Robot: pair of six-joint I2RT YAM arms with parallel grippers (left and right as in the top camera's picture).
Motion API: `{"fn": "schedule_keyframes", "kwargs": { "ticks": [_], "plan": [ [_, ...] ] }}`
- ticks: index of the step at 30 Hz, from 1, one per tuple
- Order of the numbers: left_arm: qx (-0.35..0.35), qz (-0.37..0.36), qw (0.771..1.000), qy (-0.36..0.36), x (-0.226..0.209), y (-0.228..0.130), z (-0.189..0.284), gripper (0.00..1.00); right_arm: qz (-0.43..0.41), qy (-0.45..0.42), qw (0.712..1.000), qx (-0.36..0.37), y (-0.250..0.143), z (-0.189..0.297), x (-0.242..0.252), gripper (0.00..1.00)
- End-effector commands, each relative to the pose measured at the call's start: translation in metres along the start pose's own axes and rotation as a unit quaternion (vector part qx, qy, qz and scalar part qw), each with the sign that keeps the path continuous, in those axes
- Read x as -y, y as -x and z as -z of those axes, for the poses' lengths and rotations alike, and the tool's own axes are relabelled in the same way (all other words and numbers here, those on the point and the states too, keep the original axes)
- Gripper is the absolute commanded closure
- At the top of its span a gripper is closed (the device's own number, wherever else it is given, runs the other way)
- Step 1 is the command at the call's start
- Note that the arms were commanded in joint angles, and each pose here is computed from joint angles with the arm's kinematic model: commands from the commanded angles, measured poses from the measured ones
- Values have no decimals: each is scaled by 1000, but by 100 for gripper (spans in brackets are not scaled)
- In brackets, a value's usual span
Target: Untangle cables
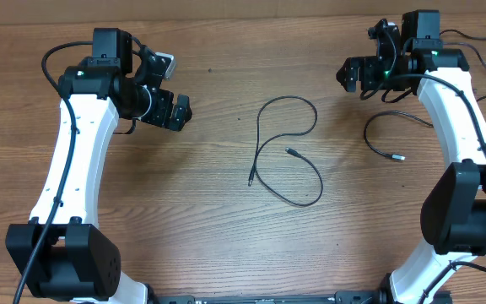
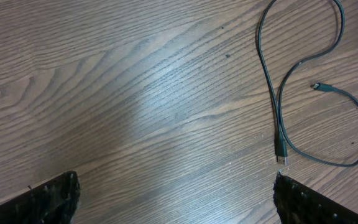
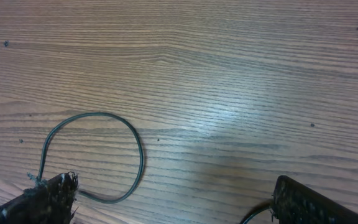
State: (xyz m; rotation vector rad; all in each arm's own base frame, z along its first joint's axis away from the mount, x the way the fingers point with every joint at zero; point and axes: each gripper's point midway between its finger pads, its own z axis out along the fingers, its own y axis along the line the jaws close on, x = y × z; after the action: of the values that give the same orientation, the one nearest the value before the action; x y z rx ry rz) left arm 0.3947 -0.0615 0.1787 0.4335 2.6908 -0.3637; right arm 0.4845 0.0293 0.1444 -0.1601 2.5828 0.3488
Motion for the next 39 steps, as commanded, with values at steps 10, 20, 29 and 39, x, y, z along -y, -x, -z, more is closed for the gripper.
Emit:
{"fn": "schedule_keyframes", "kwargs": {
  "ticks": [10, 20, 29, 39],
  "plan": [
    [13, -2, 1000, 4, 3, 4, 9, 0, 8, 3, 1000, -3, -2, -6, 1, 0],
    [13, -2, 1000, 4, 3, 4, 9, 0, 15, 3, 1000, -3, -2, -6, 1, 0],
    [13, -2, 1000, 4, 3, 4, 9, 0, 15, 3, 1000, -3, -2, -6, 1, 0],
    [13, -2, 1000, 4, 3, 4, 9, 0, 15, 3, 1000, -1, -1, -7, 1, 0]
  ]
}}
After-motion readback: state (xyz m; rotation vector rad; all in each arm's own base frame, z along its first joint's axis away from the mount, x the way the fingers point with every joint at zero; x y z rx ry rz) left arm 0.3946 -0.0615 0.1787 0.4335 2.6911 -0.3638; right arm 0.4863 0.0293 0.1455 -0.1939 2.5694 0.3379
